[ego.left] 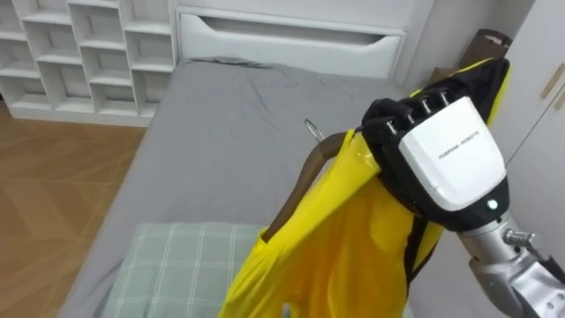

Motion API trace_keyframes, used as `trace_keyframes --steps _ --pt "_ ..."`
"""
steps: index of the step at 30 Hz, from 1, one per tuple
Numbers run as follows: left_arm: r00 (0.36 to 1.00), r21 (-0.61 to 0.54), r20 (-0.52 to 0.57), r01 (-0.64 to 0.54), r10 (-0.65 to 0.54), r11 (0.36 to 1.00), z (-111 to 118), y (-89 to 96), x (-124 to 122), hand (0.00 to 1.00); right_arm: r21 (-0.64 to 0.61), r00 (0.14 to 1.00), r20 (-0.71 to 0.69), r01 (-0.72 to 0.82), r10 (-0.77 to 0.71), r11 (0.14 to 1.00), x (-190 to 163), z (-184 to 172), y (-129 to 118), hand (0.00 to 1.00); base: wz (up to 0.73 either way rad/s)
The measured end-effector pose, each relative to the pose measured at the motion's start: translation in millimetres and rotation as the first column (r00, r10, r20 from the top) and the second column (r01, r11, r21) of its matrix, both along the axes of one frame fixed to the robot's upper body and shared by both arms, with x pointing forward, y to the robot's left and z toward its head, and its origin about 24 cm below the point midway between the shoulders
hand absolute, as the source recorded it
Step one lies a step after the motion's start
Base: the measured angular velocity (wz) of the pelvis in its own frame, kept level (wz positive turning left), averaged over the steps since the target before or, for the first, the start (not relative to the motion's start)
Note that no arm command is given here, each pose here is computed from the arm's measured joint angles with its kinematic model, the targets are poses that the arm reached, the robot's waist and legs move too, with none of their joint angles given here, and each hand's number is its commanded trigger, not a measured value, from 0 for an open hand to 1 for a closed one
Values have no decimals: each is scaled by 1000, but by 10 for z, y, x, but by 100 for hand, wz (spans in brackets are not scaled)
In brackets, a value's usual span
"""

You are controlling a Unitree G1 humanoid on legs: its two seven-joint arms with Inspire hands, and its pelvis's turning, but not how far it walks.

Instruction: Hang clothes

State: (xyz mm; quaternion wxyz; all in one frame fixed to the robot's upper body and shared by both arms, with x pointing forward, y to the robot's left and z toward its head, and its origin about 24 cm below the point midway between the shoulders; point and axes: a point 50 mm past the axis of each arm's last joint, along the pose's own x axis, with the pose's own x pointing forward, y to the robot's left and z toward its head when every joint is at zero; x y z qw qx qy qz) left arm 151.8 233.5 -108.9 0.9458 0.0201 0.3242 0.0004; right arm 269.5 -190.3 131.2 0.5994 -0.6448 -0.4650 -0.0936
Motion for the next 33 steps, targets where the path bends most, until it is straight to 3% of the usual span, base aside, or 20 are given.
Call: trace_keyframes --steps 1,4,7,15,19,33 --pt "999 9 4 43 -43 999 21 -35 32 0 1 1000 2 5 -5 1000 0 5 -11 100 17" --pt "941 77 99 316 -323 946 297 -296 314 0 6 1000 19 9 -9 1000 -5 39 -21 100 6" --pt "878 92 174 437 -446 895 477 -487 432 0 64 999 31 9 -11 998 -9 73 -41 100 -1" --pt "732 74 209 649 -648 757 671 -752 415 0 177 997 44 52 -61 983 20 179 -195 100 1" --pt "667 26 155 734 -729 678 630 -804 332 0 238 992 62 90 -108 967 41 225 -246 100 0" --pt "553 -161 84 829 -829 536 597 -662 147 0 281 992 41 105 -121 954 55 224 -263 100 -4"
